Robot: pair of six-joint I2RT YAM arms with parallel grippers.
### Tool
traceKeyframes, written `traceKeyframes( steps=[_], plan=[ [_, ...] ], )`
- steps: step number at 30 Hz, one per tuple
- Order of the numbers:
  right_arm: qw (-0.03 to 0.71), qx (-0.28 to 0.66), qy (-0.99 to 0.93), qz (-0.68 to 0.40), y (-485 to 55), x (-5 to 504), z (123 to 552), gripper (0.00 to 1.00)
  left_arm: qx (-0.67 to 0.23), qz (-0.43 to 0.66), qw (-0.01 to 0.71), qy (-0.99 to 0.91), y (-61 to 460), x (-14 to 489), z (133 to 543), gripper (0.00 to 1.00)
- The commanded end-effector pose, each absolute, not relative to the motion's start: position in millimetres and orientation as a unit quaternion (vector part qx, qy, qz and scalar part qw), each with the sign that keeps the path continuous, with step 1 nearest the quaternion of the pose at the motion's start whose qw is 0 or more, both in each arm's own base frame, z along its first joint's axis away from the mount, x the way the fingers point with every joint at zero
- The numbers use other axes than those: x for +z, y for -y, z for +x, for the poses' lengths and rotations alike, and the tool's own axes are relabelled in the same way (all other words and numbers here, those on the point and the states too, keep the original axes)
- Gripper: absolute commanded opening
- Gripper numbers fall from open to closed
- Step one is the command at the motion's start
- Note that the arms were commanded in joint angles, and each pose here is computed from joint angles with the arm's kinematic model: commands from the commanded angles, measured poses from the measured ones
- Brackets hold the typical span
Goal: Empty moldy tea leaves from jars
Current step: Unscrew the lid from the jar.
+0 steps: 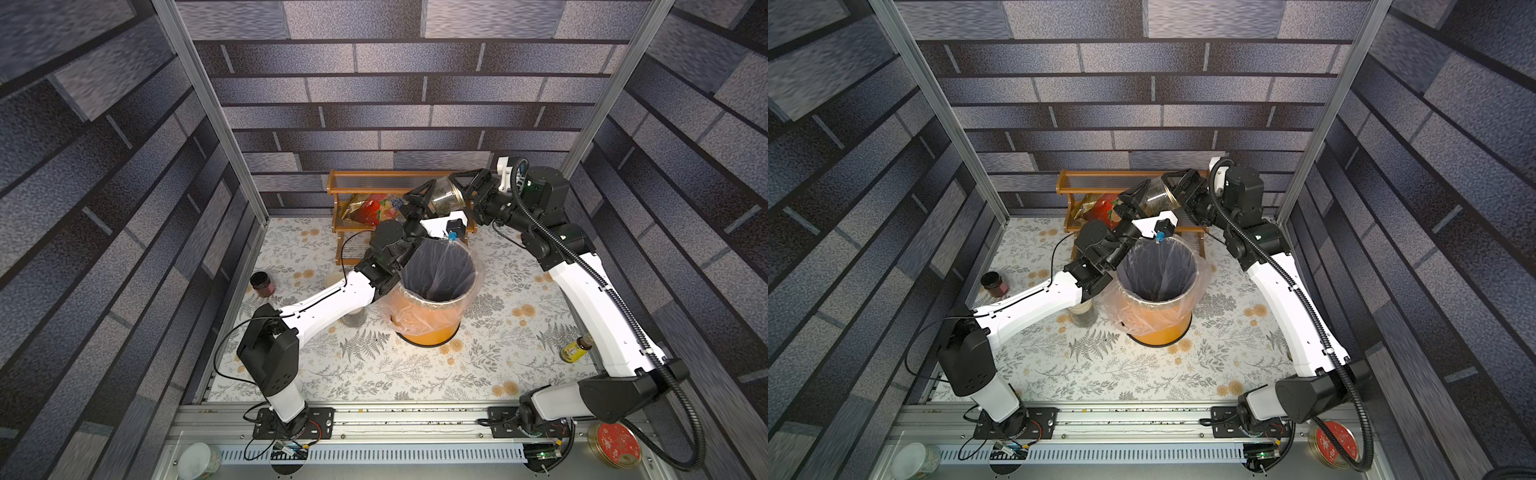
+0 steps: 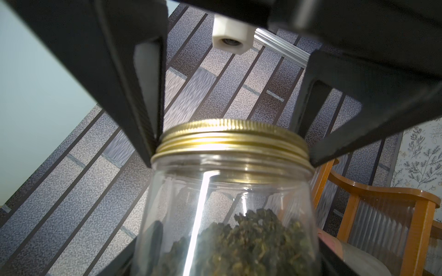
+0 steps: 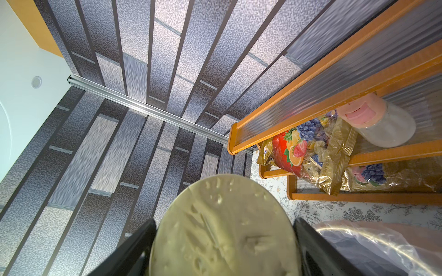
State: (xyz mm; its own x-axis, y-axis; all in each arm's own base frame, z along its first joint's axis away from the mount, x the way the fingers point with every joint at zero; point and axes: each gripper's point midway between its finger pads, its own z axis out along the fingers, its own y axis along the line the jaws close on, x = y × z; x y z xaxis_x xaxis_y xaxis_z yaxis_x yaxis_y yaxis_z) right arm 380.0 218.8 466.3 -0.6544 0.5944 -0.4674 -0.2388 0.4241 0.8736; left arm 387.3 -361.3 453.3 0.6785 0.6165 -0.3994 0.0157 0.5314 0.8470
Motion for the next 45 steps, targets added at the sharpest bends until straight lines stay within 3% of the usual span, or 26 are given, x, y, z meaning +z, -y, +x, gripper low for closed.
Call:
traceKeyframes(
  steps=[1, 15, 45],
  plan=[
    [0.405, 0.530, -0.736, 0.111, -223, 469, 383, 0.87, 0.175, 0.432, 0.815, -0.345, 360, 468, 379, 0.34],
    [0.405, 0.524, -0.746, 0.070, -228, 464, 374, 0.73, 0.118, 0.438, 0.807, -0.378, 362, 469, 377, 0.34],
    [0.384, 0.541, -0.745, -0.072, -251, 460, 331, 0.72, -0.199, 0.377, 0.758, -0.494, 328, 496, 370, 0.34]
  ],
)
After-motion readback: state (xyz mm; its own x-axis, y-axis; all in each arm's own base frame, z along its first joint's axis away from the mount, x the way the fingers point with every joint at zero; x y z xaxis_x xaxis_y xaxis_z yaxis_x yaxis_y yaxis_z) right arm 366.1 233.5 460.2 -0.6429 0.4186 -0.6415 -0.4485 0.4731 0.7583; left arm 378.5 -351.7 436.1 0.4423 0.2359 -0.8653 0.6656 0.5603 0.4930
